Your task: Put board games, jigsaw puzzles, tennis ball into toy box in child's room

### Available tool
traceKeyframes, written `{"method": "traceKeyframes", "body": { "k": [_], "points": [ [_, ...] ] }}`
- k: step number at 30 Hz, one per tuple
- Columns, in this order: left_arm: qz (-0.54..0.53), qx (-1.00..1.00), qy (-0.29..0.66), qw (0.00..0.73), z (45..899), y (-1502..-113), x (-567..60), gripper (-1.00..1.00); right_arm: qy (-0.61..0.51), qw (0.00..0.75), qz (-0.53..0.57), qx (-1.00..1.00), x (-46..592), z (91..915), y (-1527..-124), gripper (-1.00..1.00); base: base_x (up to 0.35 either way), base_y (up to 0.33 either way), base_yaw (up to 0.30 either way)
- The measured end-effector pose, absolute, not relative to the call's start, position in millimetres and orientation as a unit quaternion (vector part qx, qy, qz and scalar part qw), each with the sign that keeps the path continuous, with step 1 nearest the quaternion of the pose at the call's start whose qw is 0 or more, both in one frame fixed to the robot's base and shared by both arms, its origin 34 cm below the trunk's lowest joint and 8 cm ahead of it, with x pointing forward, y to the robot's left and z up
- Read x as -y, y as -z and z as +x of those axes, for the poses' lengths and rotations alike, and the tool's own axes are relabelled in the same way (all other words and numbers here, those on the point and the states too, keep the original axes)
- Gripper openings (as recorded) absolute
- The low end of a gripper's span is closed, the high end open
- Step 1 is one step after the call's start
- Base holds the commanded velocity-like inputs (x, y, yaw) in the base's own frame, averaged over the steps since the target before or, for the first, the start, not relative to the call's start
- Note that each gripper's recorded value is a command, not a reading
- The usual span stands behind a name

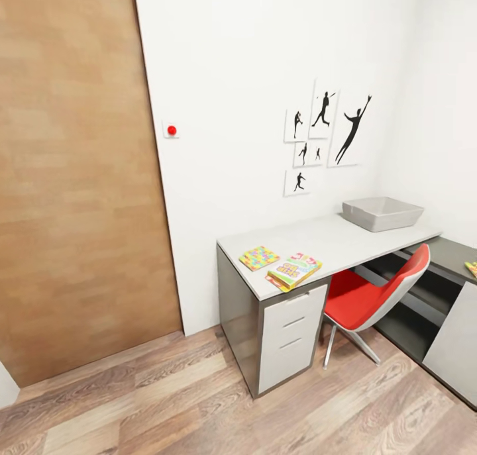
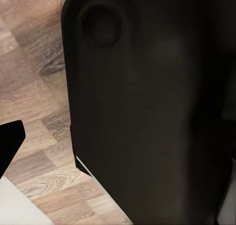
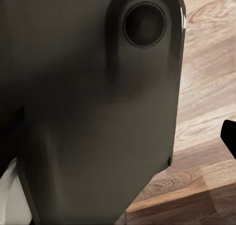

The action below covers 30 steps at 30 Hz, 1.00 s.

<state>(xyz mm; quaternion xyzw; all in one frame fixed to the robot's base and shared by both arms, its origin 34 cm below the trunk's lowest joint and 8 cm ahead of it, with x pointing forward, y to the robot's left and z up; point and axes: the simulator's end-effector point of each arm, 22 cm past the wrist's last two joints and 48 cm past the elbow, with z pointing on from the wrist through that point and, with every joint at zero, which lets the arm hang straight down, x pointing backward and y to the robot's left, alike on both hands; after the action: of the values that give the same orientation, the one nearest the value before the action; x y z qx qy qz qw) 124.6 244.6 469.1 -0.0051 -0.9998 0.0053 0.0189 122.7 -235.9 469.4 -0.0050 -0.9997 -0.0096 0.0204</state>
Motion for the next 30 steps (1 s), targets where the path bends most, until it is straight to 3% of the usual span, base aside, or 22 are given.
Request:
{"method": "traceKeyframes", "body": {
  "k": [30],
  "points": [
    [-0.006, 1.000, -0.001, 0.009, 127.2, -513.8, -251.9, 1.00, 0.018, 0.011, -0.007, 1.000, 223.6, 125.2, -514.3, 1.00, 0.000, 0.000, -0.002]
  ]
}}
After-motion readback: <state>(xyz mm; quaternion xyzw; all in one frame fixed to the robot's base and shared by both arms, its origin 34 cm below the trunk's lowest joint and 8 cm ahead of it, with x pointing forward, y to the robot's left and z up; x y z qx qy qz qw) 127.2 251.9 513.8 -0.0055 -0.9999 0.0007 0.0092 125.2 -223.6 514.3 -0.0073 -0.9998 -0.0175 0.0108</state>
